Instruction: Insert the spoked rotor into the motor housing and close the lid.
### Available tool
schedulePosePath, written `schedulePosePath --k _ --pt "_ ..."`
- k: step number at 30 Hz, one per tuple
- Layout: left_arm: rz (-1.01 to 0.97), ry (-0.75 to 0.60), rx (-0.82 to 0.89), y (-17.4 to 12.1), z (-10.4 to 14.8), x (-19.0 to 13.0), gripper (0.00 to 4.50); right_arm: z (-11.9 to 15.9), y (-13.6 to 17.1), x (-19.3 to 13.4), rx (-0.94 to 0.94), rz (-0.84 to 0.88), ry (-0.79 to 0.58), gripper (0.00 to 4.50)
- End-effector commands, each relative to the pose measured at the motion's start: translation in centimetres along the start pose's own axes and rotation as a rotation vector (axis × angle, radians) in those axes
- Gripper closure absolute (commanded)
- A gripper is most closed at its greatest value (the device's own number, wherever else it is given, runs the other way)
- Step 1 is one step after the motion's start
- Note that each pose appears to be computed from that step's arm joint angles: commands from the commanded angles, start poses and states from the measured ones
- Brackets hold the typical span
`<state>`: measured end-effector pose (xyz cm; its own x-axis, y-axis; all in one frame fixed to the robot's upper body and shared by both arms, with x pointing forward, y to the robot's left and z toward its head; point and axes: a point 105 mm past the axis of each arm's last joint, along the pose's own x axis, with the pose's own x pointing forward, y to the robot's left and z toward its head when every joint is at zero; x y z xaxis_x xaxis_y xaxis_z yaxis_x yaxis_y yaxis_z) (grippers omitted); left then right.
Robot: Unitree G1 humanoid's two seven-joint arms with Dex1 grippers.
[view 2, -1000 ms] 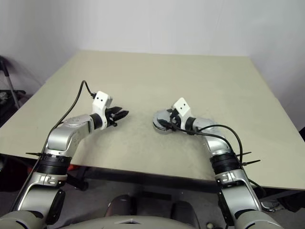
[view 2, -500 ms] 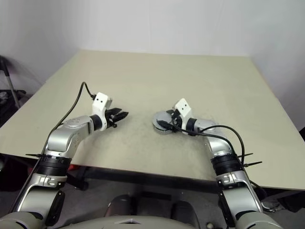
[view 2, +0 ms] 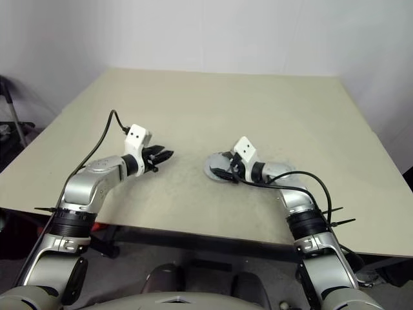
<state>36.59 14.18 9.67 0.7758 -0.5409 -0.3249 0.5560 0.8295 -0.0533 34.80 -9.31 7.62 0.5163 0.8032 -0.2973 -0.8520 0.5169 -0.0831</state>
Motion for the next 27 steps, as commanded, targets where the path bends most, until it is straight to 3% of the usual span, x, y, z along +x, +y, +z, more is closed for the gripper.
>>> schedulePosePath --k 1,7,27 --pt "0.003 -0.035 0.044 0.0 1.3 -0.1 2.38 1.1 -1.0 0.0 -0.024 -0.049 -0.032 1.36" --pt "-0.003 -0.032 0.047 -0.2 1.2 0.0 2.38 2.2 -1.2 -0.5 -0.056 -0.053 -0.075 1.36" --pt "-0.002 -0.022 0.042 -0.2 0.9 -0.1 2.38 1.8 -1.4 0.0 -0.041 -0.076 -0.059 1.36"
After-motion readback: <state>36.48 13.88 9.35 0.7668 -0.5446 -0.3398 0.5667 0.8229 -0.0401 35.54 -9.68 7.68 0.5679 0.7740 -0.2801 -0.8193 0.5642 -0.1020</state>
